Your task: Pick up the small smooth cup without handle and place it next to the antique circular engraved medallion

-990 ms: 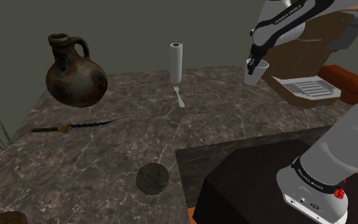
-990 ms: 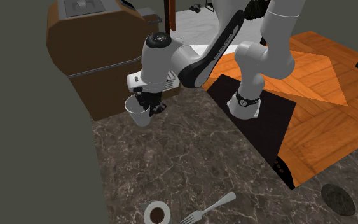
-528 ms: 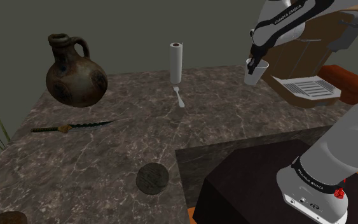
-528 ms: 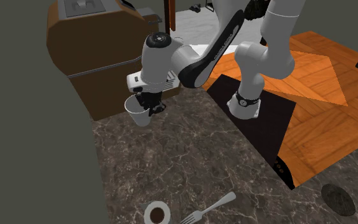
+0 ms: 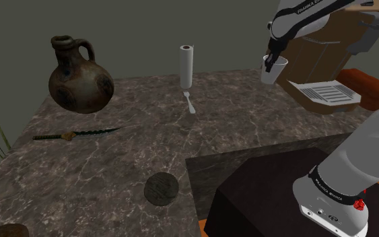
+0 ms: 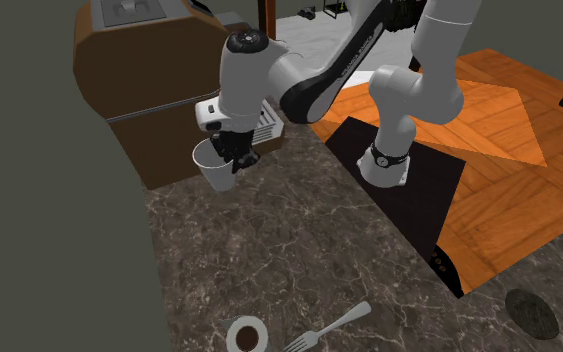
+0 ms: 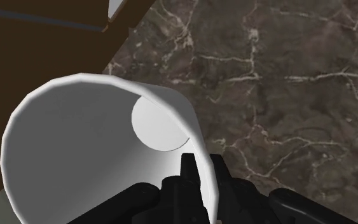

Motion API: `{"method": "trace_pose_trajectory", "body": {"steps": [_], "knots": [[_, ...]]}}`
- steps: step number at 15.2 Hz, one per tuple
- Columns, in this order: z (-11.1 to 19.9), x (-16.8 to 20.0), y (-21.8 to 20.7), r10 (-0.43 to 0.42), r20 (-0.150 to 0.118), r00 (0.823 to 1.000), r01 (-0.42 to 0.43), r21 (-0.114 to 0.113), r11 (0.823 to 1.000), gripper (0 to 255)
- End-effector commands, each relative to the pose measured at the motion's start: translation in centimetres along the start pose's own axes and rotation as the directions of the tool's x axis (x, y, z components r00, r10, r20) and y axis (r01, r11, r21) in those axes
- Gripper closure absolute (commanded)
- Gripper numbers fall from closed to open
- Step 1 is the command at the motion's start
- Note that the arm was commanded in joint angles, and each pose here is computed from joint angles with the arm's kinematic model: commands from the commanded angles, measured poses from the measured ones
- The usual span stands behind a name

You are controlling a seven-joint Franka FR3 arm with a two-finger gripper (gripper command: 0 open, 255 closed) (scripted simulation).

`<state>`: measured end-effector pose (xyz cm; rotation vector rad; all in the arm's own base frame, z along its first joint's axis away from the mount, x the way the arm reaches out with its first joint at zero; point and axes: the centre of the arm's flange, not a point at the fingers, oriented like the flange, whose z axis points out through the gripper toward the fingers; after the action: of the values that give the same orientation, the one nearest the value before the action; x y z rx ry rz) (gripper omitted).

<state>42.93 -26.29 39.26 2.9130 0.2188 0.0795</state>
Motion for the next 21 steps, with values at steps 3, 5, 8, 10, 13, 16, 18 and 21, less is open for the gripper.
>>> {"method": "trace_pose_trajectory", "body": {"steps": [3, 5, 8, 10, 13, 16, 18, 21], "knots": [[-2.0, 0.2, 0.4, 0.0, 0.0, 1.0, 0.0, 0.0, 1.0, 255], [-3.0, 0.2, 0.7, 0.0, 0.0, 1.0, 0.0, 0.0, 1.0, 255], [-4.6, 0.3, 1.0, 0.0, 0.0, 1.0, 0.0, 0.0, 1.0, 255], [-5.6, 0.3, 1.2, 0.0, 0.0, 1.0, 0.0, 0.0, 1.0, 255], [-7.2, 0.3, 1.6, 0.0, 0.0, 1.0, 0.0, 0.0, 1.0, 255], [-8.7, 0.4, 1.9, 0.0, 0.0, 1.0, 0.0, 0.0, 1.0, 255], [-9.7, 0.4, 2.2, 0.0, 0.0, 1.0, 0.0, 0.0, 1.0, 255], [-11.3, 0.5, 2.5, 0.0, 0.0, 1.0, 0.0, 0.0, 1.0, 255]]}}
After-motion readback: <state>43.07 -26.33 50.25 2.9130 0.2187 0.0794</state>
